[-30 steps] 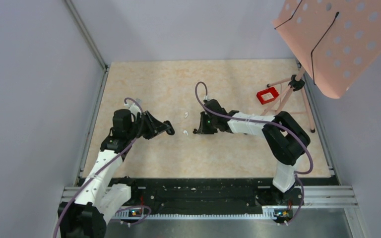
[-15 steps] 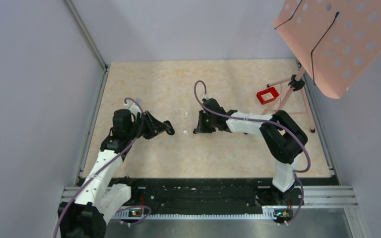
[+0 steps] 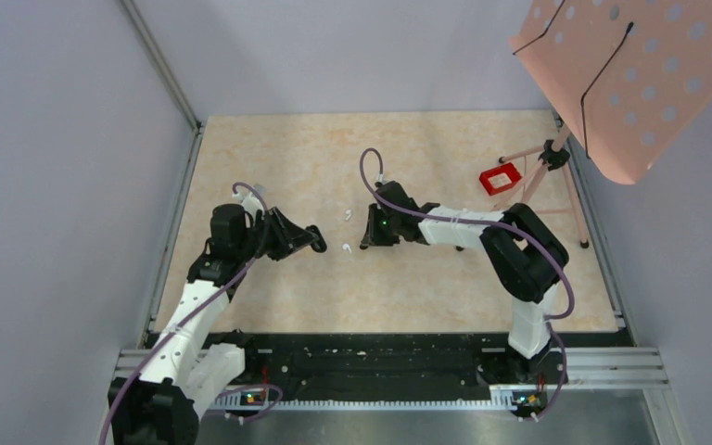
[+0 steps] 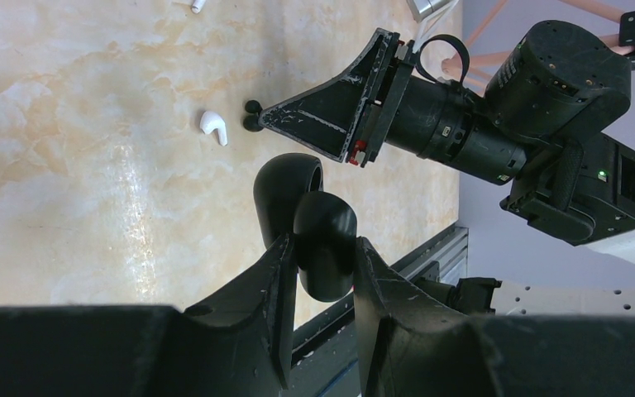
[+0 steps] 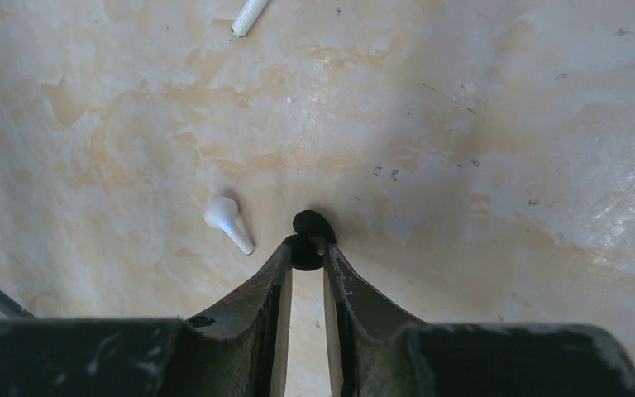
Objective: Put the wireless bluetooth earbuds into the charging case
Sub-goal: Pick up the right earbud from the center of the board.
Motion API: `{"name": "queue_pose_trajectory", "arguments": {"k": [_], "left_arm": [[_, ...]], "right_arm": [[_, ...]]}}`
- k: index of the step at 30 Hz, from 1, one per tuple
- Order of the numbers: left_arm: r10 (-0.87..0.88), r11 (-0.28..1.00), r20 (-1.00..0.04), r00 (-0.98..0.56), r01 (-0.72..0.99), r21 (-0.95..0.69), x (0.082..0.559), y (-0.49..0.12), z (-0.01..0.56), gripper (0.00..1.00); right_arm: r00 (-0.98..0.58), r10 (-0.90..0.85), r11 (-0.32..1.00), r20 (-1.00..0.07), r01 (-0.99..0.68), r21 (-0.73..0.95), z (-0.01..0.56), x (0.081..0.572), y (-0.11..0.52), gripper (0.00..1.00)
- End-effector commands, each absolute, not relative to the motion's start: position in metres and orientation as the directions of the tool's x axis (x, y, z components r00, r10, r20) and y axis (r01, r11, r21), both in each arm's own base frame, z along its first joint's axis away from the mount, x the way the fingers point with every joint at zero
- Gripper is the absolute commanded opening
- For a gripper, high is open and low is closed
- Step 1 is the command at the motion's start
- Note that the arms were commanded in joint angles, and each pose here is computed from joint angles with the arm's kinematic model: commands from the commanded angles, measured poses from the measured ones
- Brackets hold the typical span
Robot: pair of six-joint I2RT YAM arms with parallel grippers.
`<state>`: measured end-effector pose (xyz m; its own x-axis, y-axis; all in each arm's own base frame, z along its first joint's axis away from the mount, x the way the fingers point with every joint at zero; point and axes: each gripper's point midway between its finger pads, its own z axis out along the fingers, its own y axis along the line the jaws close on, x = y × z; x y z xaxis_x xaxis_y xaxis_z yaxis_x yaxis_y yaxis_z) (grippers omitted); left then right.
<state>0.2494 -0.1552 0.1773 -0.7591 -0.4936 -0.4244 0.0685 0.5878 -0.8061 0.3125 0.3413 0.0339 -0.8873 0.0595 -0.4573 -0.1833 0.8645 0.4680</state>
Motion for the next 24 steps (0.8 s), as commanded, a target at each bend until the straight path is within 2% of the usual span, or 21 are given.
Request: {"name": "queue_pose_trajectory", "arguments": {"k": [1,8,16,24], "left_arm": [[-0.486,0.583,-0.489,-0.724,0.148,-0.799,0.257,-0.156,0.195,0.00],[-0.488,0.582,-0.490,-0.722,0.149,-0.799,0.257,-0.156,0.196,0.00],[-0.485,0.584,-0.492,-0.723,0.151,-0.798,0.257,-0.156,0.196,0.00],[-0.481,0.581,-0.484,-0.731,0.148,-0.800,0.257,-0.157,0.193,0.00]], "right_arm": [[-0.875,0.061,0.861,-0.480,-0.197,0.468,0.039,0.324,0.350,0.22],[-0.874,0.049,0.861,-0.484,-0.209,0.463,0.043,0.323,0.353,0.24],[-0.829,0.082,0.864,-0.553,-0.217,0.454,0.076,0.331,0.343,0.25],[-0.844,0.080,0.872,-0.530,-0.198,0.447,0.063,0.326,0.335,0.25]]}}
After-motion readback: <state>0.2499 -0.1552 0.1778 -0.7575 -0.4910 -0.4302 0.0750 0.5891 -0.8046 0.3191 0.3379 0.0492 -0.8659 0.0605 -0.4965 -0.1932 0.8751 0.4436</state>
